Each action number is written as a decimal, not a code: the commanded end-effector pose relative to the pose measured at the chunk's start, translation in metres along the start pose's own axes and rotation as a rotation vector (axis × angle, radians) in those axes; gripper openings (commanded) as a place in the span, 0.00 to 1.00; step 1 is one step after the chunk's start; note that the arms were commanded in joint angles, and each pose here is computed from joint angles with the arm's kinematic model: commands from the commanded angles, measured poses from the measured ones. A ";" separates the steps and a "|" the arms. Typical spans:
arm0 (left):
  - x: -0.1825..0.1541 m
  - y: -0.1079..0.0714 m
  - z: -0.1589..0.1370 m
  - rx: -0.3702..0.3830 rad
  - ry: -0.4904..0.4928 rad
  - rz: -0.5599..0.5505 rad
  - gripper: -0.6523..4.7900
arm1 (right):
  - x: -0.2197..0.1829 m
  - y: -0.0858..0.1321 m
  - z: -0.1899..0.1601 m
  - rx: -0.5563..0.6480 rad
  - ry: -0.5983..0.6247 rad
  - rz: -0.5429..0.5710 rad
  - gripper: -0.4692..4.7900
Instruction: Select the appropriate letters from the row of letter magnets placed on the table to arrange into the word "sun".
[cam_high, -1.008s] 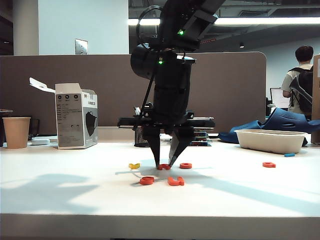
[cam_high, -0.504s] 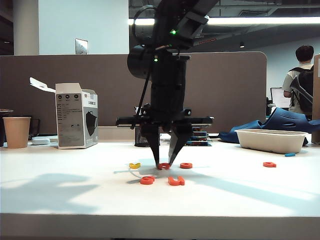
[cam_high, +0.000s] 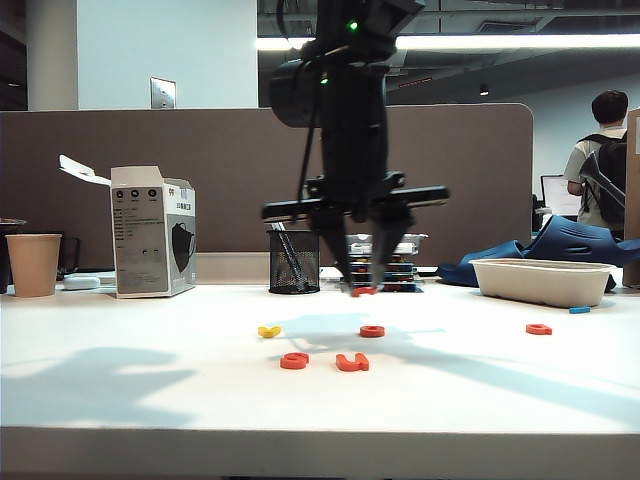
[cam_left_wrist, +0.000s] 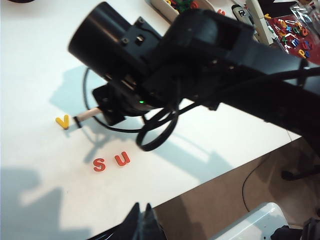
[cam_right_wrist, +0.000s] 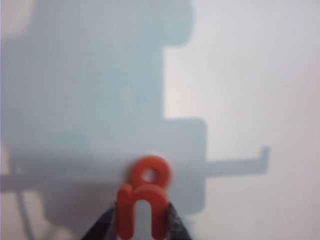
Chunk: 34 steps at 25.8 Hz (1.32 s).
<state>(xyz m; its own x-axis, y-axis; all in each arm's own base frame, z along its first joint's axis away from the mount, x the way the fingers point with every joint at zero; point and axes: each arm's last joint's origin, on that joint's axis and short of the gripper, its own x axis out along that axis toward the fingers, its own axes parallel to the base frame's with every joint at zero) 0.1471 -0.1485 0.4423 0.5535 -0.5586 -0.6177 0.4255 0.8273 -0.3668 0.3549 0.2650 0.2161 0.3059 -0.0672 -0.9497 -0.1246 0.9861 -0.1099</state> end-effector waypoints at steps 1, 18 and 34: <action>-0.002 0.000 0.000 0.008 -0.006 -0.008 0.11 | -0.013 -0.010 -0.004 -0.009 0.010 -0.081 0.34; -0.002 0.001 -0.002 0.007 0.014 0.003 0.11 | -0.018 -0.030 -0.002 -0.326 0.027 0.002 0.48; -0.002 0.001 -0.003 0.008 0.025 0.009 0.11 | 0.013 -0.083 -0.002 -0.582 0.181 0.350 0.49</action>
<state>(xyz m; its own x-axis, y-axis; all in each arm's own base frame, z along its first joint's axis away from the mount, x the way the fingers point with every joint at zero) 0.1457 -0.1468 0.4396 0.5382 -0.5419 -0.6455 0.4154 0.8370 -0.3562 0.3666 0.1807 0.2095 -0.0209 0.1562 -0.9875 -0.6701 0.7309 0.1298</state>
